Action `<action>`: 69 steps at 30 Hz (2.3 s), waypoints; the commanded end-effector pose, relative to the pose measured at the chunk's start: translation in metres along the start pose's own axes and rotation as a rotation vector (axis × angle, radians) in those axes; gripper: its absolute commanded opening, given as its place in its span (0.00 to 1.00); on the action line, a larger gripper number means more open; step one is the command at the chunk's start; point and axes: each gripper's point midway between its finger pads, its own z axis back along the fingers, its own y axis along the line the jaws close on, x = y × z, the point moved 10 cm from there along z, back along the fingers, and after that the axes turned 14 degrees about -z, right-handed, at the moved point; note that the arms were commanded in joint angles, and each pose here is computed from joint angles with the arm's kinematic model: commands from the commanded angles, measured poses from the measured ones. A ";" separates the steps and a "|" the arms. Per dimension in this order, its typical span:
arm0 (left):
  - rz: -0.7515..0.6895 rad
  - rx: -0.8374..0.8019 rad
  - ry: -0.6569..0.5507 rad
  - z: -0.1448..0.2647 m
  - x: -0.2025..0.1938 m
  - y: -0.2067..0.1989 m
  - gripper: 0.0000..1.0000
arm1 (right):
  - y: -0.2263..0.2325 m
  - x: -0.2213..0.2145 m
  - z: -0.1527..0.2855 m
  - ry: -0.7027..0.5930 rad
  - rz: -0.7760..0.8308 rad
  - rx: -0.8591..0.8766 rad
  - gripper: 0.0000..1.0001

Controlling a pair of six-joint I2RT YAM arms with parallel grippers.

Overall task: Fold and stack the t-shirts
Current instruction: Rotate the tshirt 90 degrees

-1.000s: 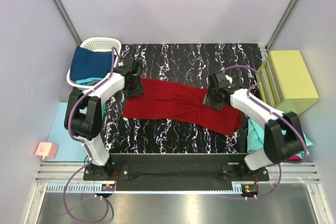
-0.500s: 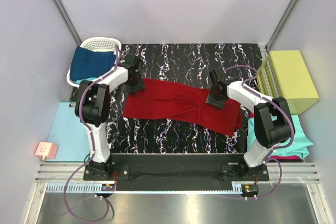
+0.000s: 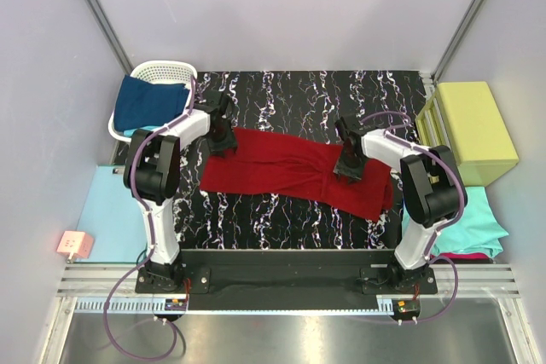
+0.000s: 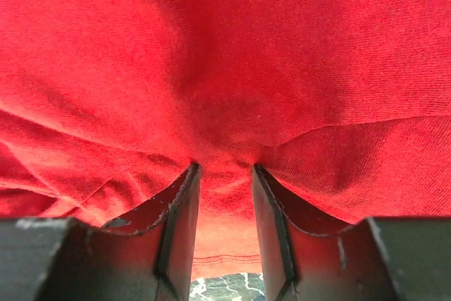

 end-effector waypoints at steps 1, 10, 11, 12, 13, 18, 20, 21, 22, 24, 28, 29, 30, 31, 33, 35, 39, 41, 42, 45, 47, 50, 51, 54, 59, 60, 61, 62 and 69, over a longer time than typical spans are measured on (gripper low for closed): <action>-0.021 -0.029 0.092 -0.026 -0.016 -0.001 0.47 | 0.000 0.002 -0.010 -0.013 0.003 -0.069 0.42; -0.013 0.002 0.129 -0.024 -0.034 0.005 0.46 | 0.008 0.013 -0.015 -0.058 -0.002 -0.124 0.38; -0.016 0.018 0.127 -0.022 -0.037 0.007 0.46 | 0.010 0.014 -0.015 -0.061 0.002 -0.127 0.38; -0.018 0.021 0.112 -0.015 -0.038 0.007 0.46 | 0.012 0.017 -0.015 -0.068 0.000 -0.129 0.38; -0.018 0.028 0.129 -0.014 -0.047 0.010 0.46 | 0.019 0.023 -0.012 -0.085 -0.002 -0.113 0.38; -0.030 0.052 0.105 0.008 -0.063 0.010 0.45 | 0.041 0.044 -0.020 -0.081 -0.018 -0.110 0.39; -0.036 0.059 0.112 0.012 -0.072 0.011 0.45 | 0.044 0.050 -0.031 -0.061 -0.026 -0.136 0.38; -0.042 0.057 0.109 0.018 -0.077 0.011 0.45 | 0.052 0.057 -0.029 -0.068 -0.034 -0.118 0.38; -0.046 0.058 0.111 0.021 -0.080 0.010 0.45 | 0.054 0.059 -0.030 -0.064 -0.036 -0.123 0.38; -0.070 0.058 0.108 0.029 -0.088 0.007 0.45 | 0.062 0.065 -0.033 -0.071 -0.045 -0.110 0.38; -0.097 0.059 0.099 0.043 -0.101 0.002 0.45 | 0.070 0.072 -0.035 -0.082 -0.046 -0.105 0.38; -0.096 0.059 0.104 0.046 -0.105 0.002 0.45 | 0.071 0.073 -0.040 -0.078 -0.045 -0.112 0.38; -0.107 0.052 0.098 0.050 -0.108 -0.001 0.45 | 0.076 0.078 -0.038 -0.090 -0.048 -0.101 0.38; -0.113 0.048 0.099 0.053 -0.111 -0.002 0.44 | 0.077 0.080 -0.038 -0.088 -0.046 -0.103 0.38; -0.134 0.041 0.097 0.059 -0.118 -0.008 0.44 | 0.085 0.086 -0.040 -0.090 -0.048 -0.089 0.38; -0.148 0.027 0.098 0.065 -0.123 -0.014 0.44 | 0.089 0.088 -0.048 -0.071 -0.033 -0.089 0.38; -0.212 0.002 0.103 0.073 -0.135 -0.034 0.44 | 0.105 0.100 -0.049 -0.070 -0.025 -0.067 0.38; -0.241 -0.007 0.104 0.077 -0.141 -0.043 0.43 | 0.111 0.103 -0.052 -0.068 -0.021 -0.059 0.38; -0.250 -0.009 0.106 0.078 -0.143 -0.046 0.43 | 0.114 0.104 -0.052 -0.063 -0.021 -0.045 0.39; -0.287 -0.013 0.108 0.081 -0.150 -0.056 0.43 | 0.121 0.110 -0.052 -0.065 -0.010 -0.034 0.39; -0.299 0.000 0.109 0.079 -0.152 -0.058 0.43 | 0.121 0.110 -0.054 -0.053 -0.003 -0.050 0.39; -0.307 0.024 0.068 0.083 -0.145 -0.058 0.43 | 0.117 0.106 -0.047 -0.057 0.018 -0.046 0.39; -0.306 0.031 0.045 0.086 -0.142 -0.058 0.43 | 0.120 0.109 -0.044 -0.091 0.025 -0.002 0.40; -0.299 0.031 -0.071 0.106 -0.124 -0.062 0.46 | 0.116 0.107 -0.015 -0.160 0.015 0.111 0.48; -0.272 0.006 -0.153 0.118 -0.084 -0.070 0.47 | 0.107 0.108 0.036 -0.208 0.007 0.177 0.50; -0.269 -0.006 -0.149 0.116 -0.079 -0.071 0.47 | 0.104 0.107 0.041 -0.218 0.011 0.171 0.51; -0.272 -0.002 -0.139 0.107 -0.075 -0.071 0.47 | 0.101 0.109 0.054 -0.242 0.009 0.182 0.51; -0.258 -0.004 -0.142 0.104 -0.067 -0.070 0.47 | 0.097 0.109 0.057 -0.262 0.009 0.168 0.51; -0.239 -0.040 -0.033 0.047 -0.066 -0.066 0.45 | 0.068 0.122 0.068 -0.389 -0.018 0.055 0.51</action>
